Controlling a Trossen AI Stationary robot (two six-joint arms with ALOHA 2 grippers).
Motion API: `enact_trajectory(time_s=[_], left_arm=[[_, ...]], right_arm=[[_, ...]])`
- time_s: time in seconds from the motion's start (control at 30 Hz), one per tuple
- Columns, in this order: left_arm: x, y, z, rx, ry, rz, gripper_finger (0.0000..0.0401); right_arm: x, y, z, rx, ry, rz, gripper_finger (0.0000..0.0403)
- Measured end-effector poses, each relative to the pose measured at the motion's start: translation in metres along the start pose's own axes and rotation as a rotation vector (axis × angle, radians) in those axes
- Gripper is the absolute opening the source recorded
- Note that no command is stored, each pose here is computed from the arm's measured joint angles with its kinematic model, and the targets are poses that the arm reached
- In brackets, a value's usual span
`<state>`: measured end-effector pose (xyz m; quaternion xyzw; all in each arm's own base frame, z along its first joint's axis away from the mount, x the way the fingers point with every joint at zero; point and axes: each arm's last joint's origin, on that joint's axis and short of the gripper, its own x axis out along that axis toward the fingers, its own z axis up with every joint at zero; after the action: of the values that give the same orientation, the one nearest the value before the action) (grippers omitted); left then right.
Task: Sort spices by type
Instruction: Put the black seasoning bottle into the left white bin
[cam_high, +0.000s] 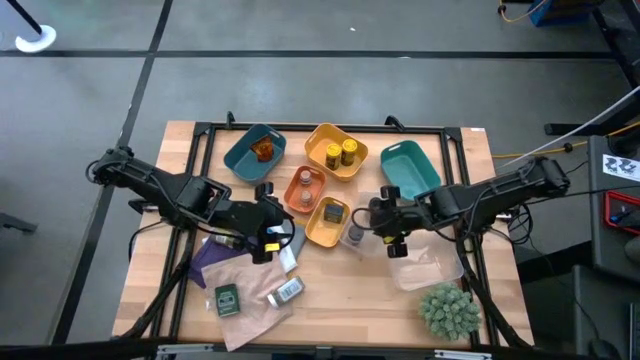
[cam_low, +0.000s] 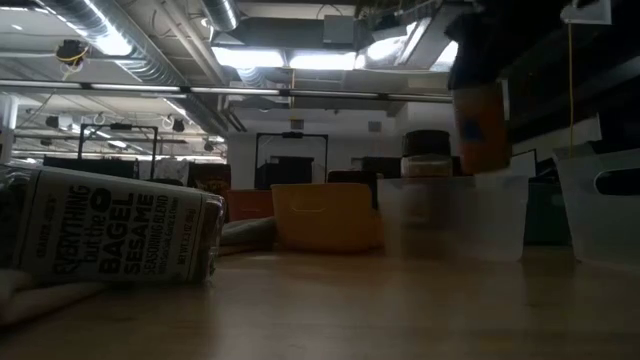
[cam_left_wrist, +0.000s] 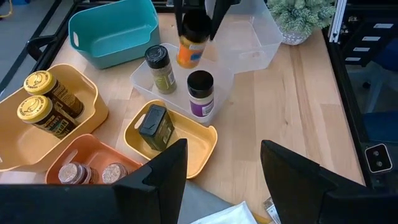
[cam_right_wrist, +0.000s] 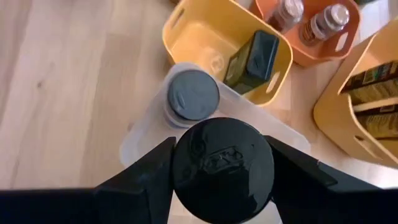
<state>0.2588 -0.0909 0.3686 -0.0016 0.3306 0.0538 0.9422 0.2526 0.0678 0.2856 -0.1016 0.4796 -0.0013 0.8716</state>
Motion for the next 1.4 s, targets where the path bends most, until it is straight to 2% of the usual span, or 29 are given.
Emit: enact_trajectory(time_s=[0.4,0.67,0.97,1.4], left_arm=[[0.000,0.000,0.001,-0.001,-0.009,-0.003,0.0186],[0.000,0.000,0.001,-0.002,-0.009,-0.003,0.0186],[0.000,0.000,0.001,-0.001,-0.009,-0.002,0.0186],[0.000,0.000,0.001,-0.005,-0.009,-0.003,0.0186]], right_arm=[[0.047,-0.014,-0.037,0.079,0.022,-0.048,0.0211],[0.055,-0.024,-0.047,0.111,0.062,-0.101,0.0211],[0.063,-0.024,-0.057,0.154,0.072,-0.126,0.0211],[0.064,-0.025,-0.060,0.146,0.100,-0.146,0.0243]])
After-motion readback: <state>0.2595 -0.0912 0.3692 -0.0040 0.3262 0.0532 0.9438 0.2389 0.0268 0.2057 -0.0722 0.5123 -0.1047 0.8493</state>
